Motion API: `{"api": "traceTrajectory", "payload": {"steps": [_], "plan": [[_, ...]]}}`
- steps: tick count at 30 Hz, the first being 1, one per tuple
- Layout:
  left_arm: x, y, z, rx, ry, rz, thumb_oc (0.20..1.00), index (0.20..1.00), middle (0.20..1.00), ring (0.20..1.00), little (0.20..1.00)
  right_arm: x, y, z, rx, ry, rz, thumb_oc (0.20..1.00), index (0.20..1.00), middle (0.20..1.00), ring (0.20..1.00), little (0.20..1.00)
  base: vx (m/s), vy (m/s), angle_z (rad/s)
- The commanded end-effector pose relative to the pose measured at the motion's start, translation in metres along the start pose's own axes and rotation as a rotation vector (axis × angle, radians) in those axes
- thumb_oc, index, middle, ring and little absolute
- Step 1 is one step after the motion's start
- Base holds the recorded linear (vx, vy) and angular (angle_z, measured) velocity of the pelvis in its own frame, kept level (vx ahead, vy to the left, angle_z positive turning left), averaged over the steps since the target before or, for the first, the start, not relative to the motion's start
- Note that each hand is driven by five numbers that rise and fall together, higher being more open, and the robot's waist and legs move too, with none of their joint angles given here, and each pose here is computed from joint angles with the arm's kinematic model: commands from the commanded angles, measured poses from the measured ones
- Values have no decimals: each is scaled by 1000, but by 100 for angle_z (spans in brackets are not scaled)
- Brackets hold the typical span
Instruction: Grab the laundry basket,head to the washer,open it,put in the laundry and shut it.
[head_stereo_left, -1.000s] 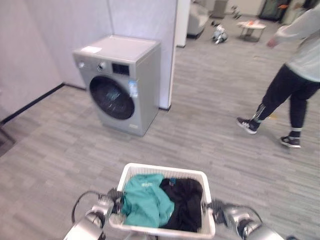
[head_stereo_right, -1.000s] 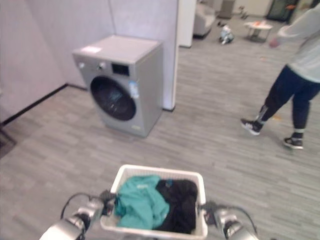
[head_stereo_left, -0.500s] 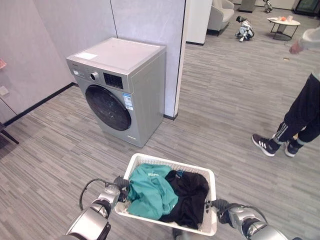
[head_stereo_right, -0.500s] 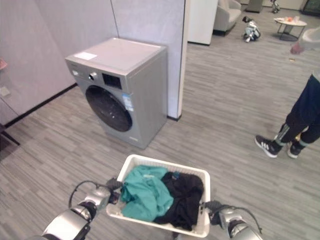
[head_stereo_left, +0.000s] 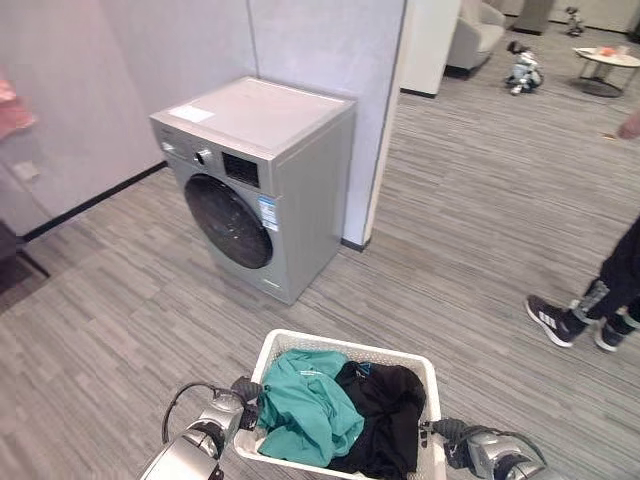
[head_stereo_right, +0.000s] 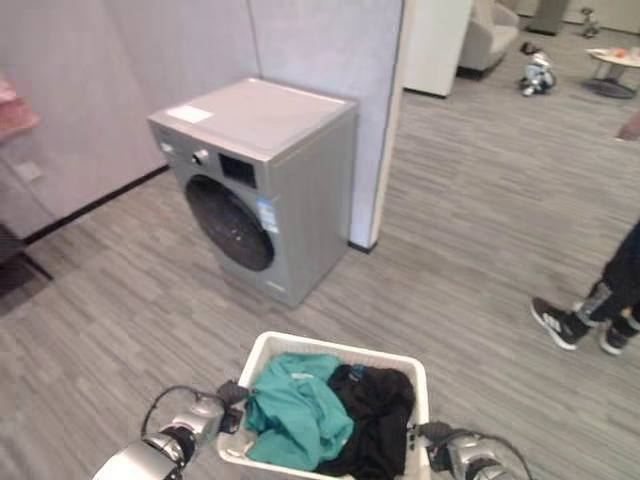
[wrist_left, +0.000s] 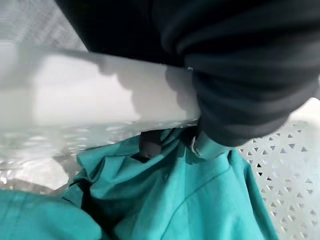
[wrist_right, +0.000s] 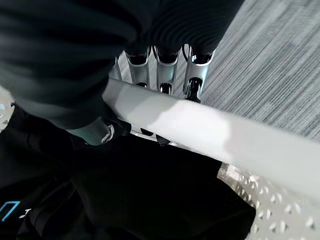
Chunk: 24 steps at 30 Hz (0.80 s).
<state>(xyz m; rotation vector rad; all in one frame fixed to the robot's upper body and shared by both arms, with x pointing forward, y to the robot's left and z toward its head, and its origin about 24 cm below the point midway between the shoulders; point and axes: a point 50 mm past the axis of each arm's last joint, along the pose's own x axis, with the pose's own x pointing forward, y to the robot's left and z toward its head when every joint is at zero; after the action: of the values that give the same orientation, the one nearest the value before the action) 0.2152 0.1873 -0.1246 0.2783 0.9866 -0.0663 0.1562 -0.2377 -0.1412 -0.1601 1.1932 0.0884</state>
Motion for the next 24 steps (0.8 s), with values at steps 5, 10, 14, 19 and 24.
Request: {"api": "traceTrajectory", "payload": {"steps": [5,10,14,19,24], "plan": [[1,15,20,-32,-20,-4,200,200,200,200,200,-1,-2,7,72,-45,45,200,200,200,200,200,29,2,8],[-10,-27,-66,64,246,-158,200,200,200,200,200,-6,-7,-51,319,153,-30,200,200,200,200,200,10,1,4],[-10,-27,-65,105,251,-163,200,200,200,200,200,-3,4,-44,218,165,-3,200,200,200,200,200,14,14,-7],[-11,-23,-67,87,265,-157,200,200,200,200,200,-1,14,-45,228,178,25,200,200,200,200,200,21,13,2],[-5,-16,-38,215,207,-165,200,200,200,200,200,2,11,-6,171,94,36,200,200,200,200,200,12,11,5]]}}
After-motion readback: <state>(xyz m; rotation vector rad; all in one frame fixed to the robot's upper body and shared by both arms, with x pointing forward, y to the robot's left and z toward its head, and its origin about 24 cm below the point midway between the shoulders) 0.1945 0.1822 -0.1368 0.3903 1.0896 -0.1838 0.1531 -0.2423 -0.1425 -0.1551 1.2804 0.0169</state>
